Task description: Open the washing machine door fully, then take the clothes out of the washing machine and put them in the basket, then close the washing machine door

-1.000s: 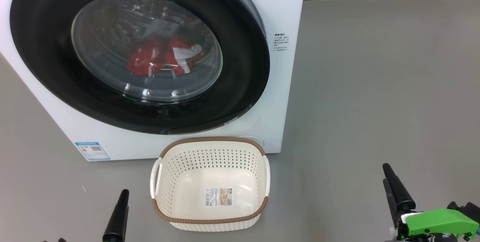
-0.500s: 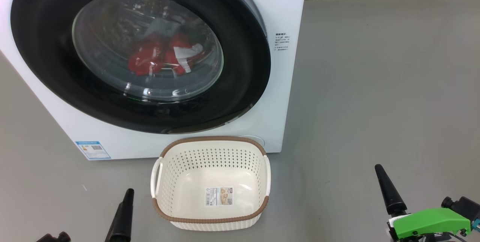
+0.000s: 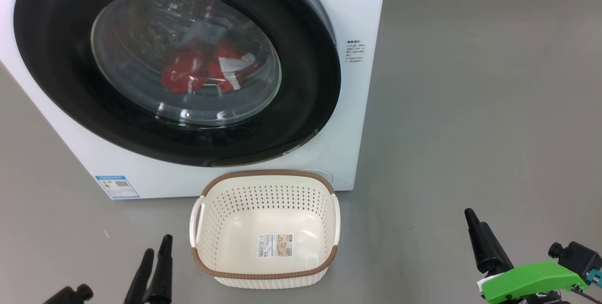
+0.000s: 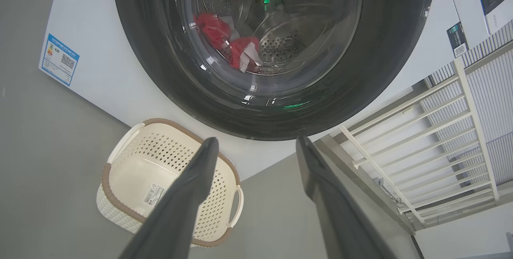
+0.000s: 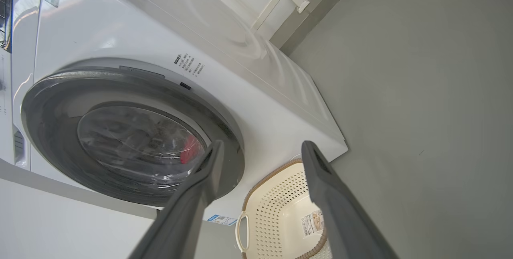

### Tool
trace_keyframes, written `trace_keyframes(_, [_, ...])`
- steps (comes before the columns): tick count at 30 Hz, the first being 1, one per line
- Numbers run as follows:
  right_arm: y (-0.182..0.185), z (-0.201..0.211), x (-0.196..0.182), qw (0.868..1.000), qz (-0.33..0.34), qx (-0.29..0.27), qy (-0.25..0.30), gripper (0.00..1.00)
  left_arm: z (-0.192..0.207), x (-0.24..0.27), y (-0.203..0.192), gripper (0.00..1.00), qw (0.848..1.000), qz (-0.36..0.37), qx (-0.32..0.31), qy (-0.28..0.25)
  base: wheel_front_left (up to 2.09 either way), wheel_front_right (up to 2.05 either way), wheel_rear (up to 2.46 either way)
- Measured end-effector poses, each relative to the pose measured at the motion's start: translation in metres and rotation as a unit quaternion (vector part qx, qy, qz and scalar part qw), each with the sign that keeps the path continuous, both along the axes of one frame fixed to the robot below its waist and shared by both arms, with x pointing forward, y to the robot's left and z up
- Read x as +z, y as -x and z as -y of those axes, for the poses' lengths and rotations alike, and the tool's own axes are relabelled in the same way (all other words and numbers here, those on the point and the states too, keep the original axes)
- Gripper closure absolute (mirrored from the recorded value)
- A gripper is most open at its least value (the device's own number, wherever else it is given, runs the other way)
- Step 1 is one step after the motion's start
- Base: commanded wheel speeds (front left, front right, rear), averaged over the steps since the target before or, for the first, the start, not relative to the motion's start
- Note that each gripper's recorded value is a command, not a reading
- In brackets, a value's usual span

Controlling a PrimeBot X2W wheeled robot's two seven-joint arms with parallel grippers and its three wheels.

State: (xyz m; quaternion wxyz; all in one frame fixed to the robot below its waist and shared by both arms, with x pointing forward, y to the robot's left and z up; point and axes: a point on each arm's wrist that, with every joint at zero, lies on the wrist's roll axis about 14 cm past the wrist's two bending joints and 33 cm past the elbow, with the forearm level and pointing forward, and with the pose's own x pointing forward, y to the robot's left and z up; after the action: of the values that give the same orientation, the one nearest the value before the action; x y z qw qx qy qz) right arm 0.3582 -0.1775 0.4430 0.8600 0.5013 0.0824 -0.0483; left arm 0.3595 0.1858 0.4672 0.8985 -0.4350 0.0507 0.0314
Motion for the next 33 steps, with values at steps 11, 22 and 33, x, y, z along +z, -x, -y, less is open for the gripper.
trace_keyframes(11, [0.001, 0.002, 0.001, 0.998, 0.006, 0.005, 0.058, 0.00, 0.001, 0.003, 0.002, 0.00, 0.997, 0.006, -0.012, -0.079, 0.00, 0.00, 0.00])
trace_keyframes(22, [0.002, -0.001, -0.001, 0.993, 0.008, 0.018, 0.115, 0.00, 0.002, 0.010, 0.001, 0.00, 0.989, 0.021, -0.018, -0.148, 0.00, 0.00, 0.00])
trace_keyframes(33, [0.001, -0.003, 0.001, 0.986, 0.018, 0.028, 0.163, 0.00, 0.003, 0.012, 0.004, 0.00, 0.976, 0.031, -0.025, -0.213, 0.00, 0.00, 0.00])
